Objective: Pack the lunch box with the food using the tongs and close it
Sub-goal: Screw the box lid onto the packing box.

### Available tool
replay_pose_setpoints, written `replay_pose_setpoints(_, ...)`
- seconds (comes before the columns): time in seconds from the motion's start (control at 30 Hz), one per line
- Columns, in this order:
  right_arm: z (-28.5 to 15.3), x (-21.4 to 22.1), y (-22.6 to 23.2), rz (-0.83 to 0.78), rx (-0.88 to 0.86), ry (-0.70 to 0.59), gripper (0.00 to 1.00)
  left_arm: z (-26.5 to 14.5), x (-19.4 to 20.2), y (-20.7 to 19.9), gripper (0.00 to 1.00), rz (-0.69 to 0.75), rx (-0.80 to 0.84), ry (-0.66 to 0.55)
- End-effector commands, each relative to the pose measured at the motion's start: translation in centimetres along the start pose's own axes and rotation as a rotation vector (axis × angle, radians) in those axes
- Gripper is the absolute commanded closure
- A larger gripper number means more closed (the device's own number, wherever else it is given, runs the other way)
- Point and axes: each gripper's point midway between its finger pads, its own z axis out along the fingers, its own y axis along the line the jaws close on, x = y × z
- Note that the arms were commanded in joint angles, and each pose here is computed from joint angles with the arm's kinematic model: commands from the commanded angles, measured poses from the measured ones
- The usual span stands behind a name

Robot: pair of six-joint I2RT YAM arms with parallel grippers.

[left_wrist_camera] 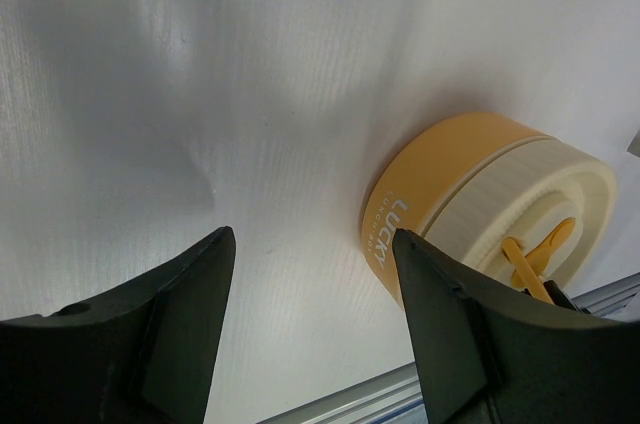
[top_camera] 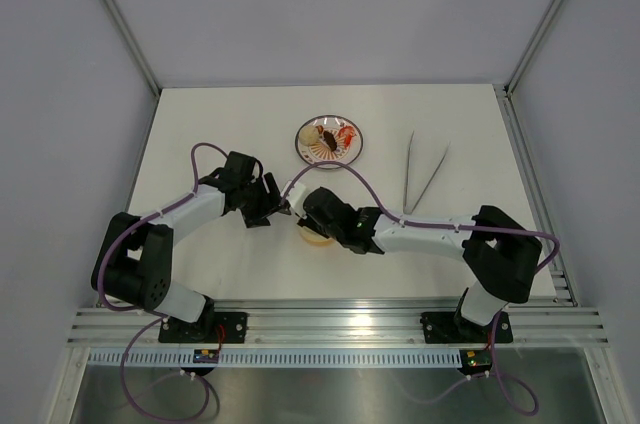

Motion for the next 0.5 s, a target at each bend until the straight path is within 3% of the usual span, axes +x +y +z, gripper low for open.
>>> replay_pose_setpoints(0.0,0.48,-0.07,0.46,0.016,0.022,-0.017,1.00,0.09,-0.80,-0.97,0.32,-0.010,0.044,-0.023)
replay_pose_setpoints(0.47,1.08,0.05,-0.08,0.134,0.107,-0.089,1.00,0.85,-0.26,-1.08,0.33,-0.029,0.065,0.004)
